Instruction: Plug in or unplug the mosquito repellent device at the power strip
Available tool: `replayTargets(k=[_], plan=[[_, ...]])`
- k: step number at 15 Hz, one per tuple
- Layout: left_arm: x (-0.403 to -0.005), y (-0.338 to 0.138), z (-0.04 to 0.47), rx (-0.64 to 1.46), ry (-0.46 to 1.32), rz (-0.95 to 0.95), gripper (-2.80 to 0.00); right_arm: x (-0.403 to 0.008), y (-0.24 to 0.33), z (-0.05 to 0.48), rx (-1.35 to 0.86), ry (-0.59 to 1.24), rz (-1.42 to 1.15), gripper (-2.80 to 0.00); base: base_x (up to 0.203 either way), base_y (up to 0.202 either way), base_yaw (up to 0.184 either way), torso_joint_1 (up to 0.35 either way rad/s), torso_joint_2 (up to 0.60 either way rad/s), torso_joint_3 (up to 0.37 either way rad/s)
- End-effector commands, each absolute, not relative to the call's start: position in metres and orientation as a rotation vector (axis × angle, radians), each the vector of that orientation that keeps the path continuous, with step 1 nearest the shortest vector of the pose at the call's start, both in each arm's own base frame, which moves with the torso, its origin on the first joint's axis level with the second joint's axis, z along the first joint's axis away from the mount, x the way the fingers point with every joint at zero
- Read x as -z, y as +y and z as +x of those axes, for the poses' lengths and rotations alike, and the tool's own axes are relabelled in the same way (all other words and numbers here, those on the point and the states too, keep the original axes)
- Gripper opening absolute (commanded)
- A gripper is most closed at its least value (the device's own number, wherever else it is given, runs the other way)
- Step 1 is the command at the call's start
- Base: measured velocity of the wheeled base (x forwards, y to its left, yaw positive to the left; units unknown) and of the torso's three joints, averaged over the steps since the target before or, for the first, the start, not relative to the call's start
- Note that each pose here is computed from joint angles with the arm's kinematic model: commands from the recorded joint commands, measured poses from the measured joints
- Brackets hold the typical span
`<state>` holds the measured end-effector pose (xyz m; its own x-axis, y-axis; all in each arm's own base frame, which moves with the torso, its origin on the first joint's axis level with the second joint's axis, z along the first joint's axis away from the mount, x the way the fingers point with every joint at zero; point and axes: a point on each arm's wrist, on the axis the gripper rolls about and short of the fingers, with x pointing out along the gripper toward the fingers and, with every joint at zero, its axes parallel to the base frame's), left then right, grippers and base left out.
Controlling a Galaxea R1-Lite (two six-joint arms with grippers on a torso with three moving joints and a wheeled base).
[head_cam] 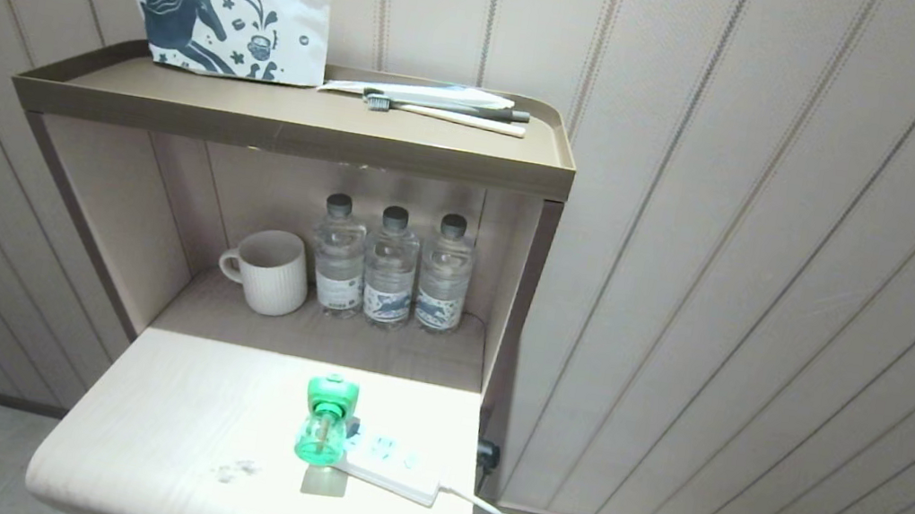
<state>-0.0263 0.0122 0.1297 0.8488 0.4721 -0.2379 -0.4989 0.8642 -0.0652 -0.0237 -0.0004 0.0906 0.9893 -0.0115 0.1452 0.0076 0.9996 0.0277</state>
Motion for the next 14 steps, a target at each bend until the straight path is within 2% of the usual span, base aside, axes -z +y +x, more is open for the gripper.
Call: replayTargets(k=[1,3,7,10,14], plan=[[-0.106,0.010,-0.031,-0.439,0.052,-0.043,-2.80,-0.091,0.000,-0.024,0.009,-0.146,0.027,-2.80,0.000,0.000,0.000,0.000,0.00,0.000],[-0.094,0.006,-0.029,-0.275,-0.044,0.030,-2.80,-0.091,0.000,-0.024,0.009,-0.146,0.027,-2.80,0.000,0.000,0.000,0.000,0.00,0.000],[-0.089,0.002,-0.027,-0.093,-0.049,0.088,-2.80,-0.091,0.000,-0.024,0.009,-0.146,0.026,-2.80,0.000,0.000,0.000,0.000,0.00,0.000],[-0.085,0.000,-0.023,0.001,-0.096,0.110,-2.80,-0.091,0.000,-0.024,0.009,-0.146,0.024,-2.80,0.000,0.000,0.000,0.000,0.00,0.000],[-0.086,0.000,-0.023,0.011,-0.105,0.034,-2.80,-0.091,0.000,-0.024,0.004,-0.144,0.027,-2.80,0.000,0.000,0.000,0.000,0.00,0.000]])
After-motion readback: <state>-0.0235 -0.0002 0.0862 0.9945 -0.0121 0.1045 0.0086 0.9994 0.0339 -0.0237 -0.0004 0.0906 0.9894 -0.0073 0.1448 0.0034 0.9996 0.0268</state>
